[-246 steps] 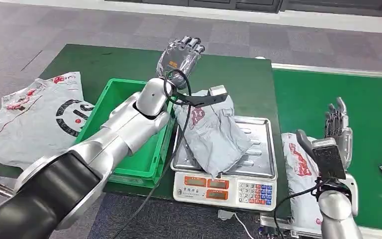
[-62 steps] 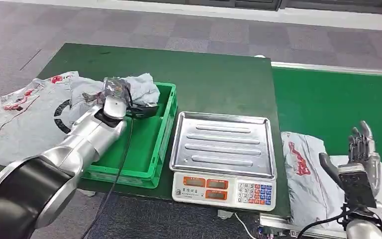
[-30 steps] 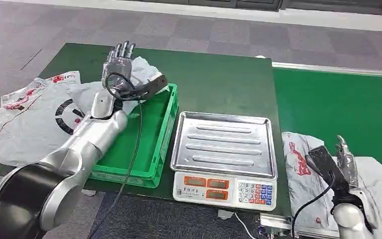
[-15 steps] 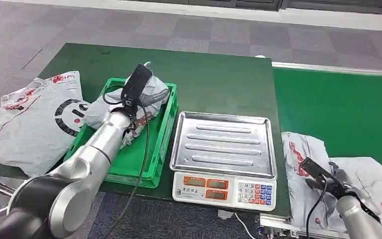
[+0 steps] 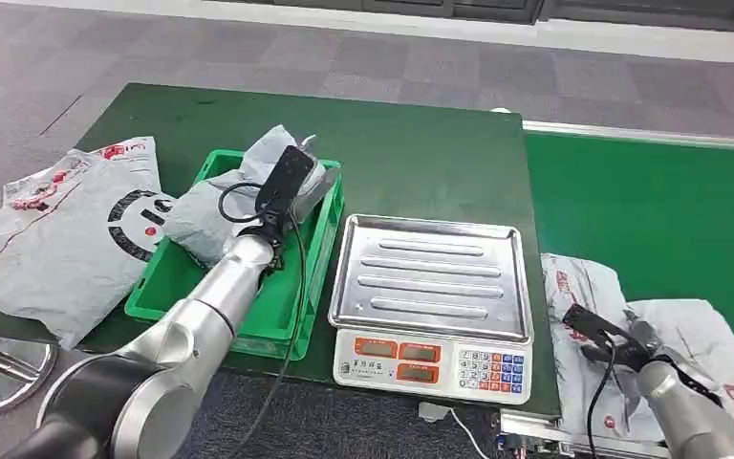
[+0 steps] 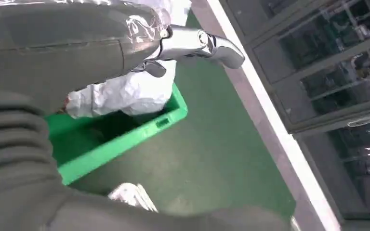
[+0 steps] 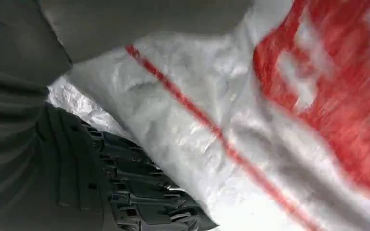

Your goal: Moved the parcel from conveyor to table for the left to box.

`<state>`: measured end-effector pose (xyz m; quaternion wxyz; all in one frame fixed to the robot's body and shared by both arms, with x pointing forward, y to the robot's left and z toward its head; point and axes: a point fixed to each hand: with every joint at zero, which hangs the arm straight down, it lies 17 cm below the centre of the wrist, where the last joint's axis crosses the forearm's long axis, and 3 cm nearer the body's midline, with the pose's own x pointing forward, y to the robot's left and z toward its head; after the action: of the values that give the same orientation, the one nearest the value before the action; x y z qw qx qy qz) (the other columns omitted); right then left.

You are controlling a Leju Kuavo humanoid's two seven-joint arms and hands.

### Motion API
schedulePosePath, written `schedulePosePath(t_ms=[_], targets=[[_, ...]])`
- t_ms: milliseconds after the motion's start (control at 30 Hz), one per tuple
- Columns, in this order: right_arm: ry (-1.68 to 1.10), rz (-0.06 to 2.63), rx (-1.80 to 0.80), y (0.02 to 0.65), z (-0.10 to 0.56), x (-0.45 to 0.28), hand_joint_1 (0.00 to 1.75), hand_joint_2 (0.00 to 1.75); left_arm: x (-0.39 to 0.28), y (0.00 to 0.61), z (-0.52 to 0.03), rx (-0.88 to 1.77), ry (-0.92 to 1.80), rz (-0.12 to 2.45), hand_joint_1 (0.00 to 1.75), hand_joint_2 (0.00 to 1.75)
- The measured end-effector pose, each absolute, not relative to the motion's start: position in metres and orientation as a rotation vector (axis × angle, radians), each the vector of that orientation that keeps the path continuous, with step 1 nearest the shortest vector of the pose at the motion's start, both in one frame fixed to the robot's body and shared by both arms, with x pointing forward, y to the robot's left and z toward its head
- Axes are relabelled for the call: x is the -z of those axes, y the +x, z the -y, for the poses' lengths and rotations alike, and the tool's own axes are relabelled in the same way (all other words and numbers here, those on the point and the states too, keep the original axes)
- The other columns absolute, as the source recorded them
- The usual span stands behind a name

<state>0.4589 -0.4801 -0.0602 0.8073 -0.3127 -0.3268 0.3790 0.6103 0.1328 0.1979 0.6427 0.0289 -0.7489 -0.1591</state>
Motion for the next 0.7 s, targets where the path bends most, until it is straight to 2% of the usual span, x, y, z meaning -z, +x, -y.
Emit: schedulePosePath(t_ms=[100,133,700], targets=[[-0.666,0.72,-0.817,0.466,0.475,0.055,1.75,1.75,-0.204,0.608,-0.122,0.375,0.05,1.729,0.0,0.0],[-0.667,0.722,-0.821,0.468,0.474,0.054,1.75,1.75,-0.206,0.608,-0.119,0.379,0.048,1.734,0.0,1.75],[-0.688,0.84,-0.773,0.496,0.468,0.026,1.75,1.75,-0.214,0.606,-0.105,0.36,-0.008,1.737,0.0,1.75]])
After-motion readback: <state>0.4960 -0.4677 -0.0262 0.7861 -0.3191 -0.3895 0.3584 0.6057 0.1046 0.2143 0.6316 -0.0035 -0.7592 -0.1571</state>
